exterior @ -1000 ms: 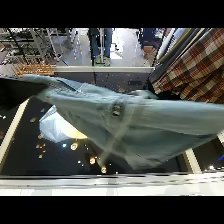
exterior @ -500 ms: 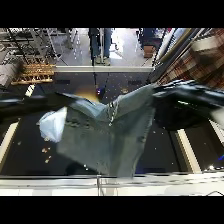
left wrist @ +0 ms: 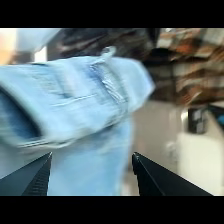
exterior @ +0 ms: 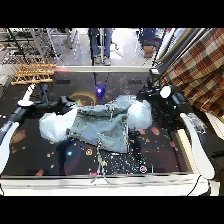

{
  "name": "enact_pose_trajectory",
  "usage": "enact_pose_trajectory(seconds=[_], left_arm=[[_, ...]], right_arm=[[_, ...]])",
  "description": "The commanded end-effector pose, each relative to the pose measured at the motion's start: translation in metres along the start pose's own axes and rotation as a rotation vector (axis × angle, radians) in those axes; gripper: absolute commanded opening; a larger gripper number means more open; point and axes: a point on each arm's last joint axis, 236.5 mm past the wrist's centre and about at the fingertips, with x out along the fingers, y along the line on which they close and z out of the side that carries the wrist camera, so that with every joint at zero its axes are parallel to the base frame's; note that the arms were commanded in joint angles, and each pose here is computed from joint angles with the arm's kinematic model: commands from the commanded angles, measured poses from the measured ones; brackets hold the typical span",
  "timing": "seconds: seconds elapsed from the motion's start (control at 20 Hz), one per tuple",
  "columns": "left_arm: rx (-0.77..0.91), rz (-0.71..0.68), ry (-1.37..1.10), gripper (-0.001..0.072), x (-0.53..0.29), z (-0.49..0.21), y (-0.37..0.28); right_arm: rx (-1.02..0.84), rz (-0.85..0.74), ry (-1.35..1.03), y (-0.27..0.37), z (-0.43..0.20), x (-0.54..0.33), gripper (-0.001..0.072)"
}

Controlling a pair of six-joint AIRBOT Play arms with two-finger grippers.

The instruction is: Fold the clothes and pants, and hang the long-sleeved shirts on hangers.

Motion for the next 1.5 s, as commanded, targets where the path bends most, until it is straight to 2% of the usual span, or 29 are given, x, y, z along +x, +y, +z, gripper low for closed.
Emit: enact_pose_trajectory(seconds=[0.0,0.1,0.15,0.25,0.3,0.35,0.6,0.9,0.95,1.0,1.05,1.1,1.15,1.2,1.25,1.3,1.35,1.45], left_arm=[[-0.022,0.231,0.221,0.0535,-0.044,-0.035,0.086],[-0.007,0.326,0.343,0.0535,-0.057,-0.064,0.112],[0.031,0.321,0.388,0.0535,-0.056,-0.075,0.113],[0.129,0.292,0.441,0.0548,-0.046,-0.089,0.108],[0.193,0.281,0.455,0.0595,-0.040,-0.091,0.105],[0.251,0.271,0.460,0.0596,-0.034,-0.092,0.102],[0.444,0.273,0.414,0.0613,-0.002,-0.082,0.090],[0.428,0.244,0.496,0.0613,0.016,-0.106,0.093],[0.419,0.236,0.498,0.0612,0.018,-0.108,0.094],[0.413,0.217,0.493,0.0595,0.021,-0.108,0.091],[0.408,0.197,0.486,0.0531,0.024,-0.108,0.088],[0.401,0.187,0.489,0.0423,0.026,-0.110,0.086],[0.399,0.185,0.493,0.0267,0.027,-0.112,0.087],[0.395,0.183,0.491,0.0152,0.027,-0.111,0.086],[0.389,0.178,0.486,0.0128,0.028,-0.111,0.085],[0.381,0.170,0.475,0.0129,0.028,-0.109,0.083],[0.372,0.162,0.458,0.0138,0.029,-0.105,0.081],[0.353,0.143,0.405,0.0238,0.033,-0.095,0.076]], right_arm=[[0.061,0.227,0.416,0.017,-0.107,-0.025,0.0501],[0.114,0.406,0.567,0.063,-0.185,-0.031,0.0500],[0.134,0.446,0.588,0.080,-0.218,-0.028,0.0501],[0.148,0.436,0.623,0.093,-0.278,-0.022,0.0508],[0.131,0.429,0.640,0.096,-0.300,-0.021,0.0517],[0.105,0.431,0.648,0.099,-0.312,-0.019,0.0517],[0.052,0.463,0.477,0.122,-0.278,0.002,0.0517],[0.080,0.450,0.389,0.122,-0.243,0.016,0.0513],[0.097,0.445,0.376,0.122,-0.241,0.020,0.0485],[0.113,0.446,0.371,0.122,-0.239,0.023,0.0407],[0.132,0.452,0.375,0.123,-0.239,0.027,0.0342],[0.150,0.449,0.370,0.122,-0.238,0.031,0.0259],[0.163,0.438,0.353,0.120,-0.235,0.036,0.0149],[0.175,0.421,0.332,0.116,-0.230,0.039,0.0130],[0.207,0.403,0.319,0.113,-0.226,0.042,0.0149],[0.216,0.388,0.311,0.110,-0.223,0.043,0.0237],[0.243,0.378,0.305,0.109,-0.221,0.045,0.0291],[0.257,0.369,0.299,0.107,-0.219,0.046,0.0311]])
